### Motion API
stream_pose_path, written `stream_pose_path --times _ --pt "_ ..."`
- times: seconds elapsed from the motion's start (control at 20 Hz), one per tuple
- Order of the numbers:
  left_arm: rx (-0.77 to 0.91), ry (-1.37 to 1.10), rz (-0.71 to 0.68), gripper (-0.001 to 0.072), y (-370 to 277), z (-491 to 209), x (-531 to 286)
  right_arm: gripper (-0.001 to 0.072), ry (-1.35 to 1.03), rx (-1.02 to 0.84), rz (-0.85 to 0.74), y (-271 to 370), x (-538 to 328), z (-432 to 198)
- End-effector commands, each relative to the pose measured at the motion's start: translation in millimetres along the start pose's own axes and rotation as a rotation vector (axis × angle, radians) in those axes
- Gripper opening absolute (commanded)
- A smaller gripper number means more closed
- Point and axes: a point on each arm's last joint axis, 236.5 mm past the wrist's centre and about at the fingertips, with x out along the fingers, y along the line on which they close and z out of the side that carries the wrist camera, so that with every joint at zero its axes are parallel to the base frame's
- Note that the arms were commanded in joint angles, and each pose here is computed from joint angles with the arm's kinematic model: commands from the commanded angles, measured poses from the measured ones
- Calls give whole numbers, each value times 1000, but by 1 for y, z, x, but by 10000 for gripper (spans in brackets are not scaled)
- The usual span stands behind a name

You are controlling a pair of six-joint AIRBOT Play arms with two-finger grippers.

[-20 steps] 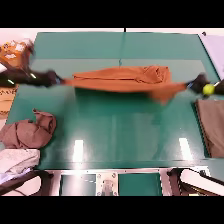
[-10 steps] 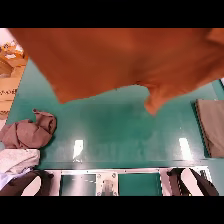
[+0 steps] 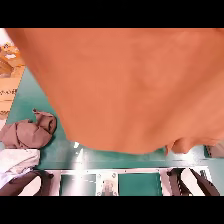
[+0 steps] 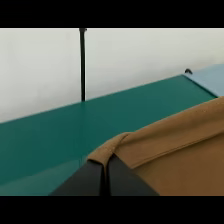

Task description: Fold the shirts.

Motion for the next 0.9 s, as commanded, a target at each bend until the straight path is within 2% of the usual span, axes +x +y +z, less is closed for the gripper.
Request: stream_pose_path --times 0.0,0.35,0.6,0.65,0.7,0.75,0.8,0.85 --pt "-138 176 2 28 54 -73 74 24 208 99 17 -43 65 -90" --pt "-316 470 -69 29 108 -257 234 25 478 247 -72 -127 205 -291" --pt "-400 582 -54 30 118 -358 285 25 669 330 -153 -177 243 -421" --pt "-411 605 -59 55 114 -373 291 48 694 342 -166 -184 244 -438" --pt "-421 624 -61 402 113 -384 293 227 705 350 -177 -192 245 -446" --pt "-445 641 -58 632 112 -389 292 419 707 358 -190 -201 243 -446" --pt "-454 669 -45 642 118 -393 285 450 709 371 -195 -209 237 -440" --pt "-450 713 -48 642 123 -397 274 441 721 393 -195 -217 227 -429"
